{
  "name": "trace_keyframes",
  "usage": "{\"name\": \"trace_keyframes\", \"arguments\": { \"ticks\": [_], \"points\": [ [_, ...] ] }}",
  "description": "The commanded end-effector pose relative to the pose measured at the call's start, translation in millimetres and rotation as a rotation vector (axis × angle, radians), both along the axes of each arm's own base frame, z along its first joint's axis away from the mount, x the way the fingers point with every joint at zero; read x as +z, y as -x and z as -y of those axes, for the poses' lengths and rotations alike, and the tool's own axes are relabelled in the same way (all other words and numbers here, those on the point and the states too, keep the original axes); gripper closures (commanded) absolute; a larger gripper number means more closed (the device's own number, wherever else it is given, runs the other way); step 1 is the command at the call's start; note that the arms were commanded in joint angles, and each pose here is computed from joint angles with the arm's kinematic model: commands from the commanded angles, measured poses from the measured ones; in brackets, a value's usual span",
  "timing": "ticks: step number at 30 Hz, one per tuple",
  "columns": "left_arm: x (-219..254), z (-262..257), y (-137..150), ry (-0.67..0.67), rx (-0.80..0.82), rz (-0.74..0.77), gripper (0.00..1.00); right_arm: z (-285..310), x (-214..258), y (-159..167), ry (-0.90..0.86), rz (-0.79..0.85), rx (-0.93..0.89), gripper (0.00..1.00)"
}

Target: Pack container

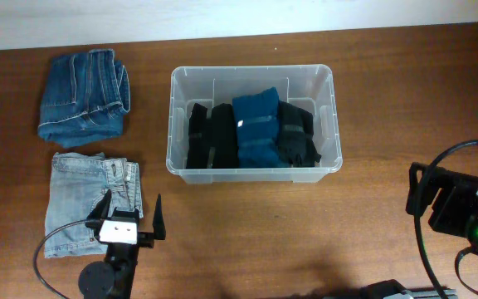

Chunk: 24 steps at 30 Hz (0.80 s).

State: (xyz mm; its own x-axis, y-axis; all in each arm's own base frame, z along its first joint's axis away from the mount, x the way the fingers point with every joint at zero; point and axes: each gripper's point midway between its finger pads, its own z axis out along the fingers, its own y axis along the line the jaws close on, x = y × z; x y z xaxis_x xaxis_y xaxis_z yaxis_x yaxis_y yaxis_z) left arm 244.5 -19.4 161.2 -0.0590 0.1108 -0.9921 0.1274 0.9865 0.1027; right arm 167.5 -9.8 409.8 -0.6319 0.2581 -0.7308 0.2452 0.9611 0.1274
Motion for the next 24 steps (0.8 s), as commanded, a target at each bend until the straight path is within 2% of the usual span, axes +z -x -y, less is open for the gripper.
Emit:
{"name": "trace_keyframes", "arguments": {
  "ticks": [1, 7, 14, 24],
  "points": [
    [-1, -2, 0, -0.016, 0.009, 0.002, 0.00, 11, -3, 6, 0.012, 0.005, -0.054, 0.02],
    [-1, -2, 0, -0.016, 0.009, 0.002, 0.01, 36, -20, 21, 0.012, 0.088, -0.210, 0.01],
    [-1, -2, 0, -0.016, 0.009, 0.002, 0.01, 15, -43, 6, 0.064, 0.326, -0.010, 0.01],
    [-1, -2, 0, -0.016, 0.008, 0.002, 0.01, -4, -118, -32, 0.030, 0.574, 0.097, 0.01]
  ]
}}
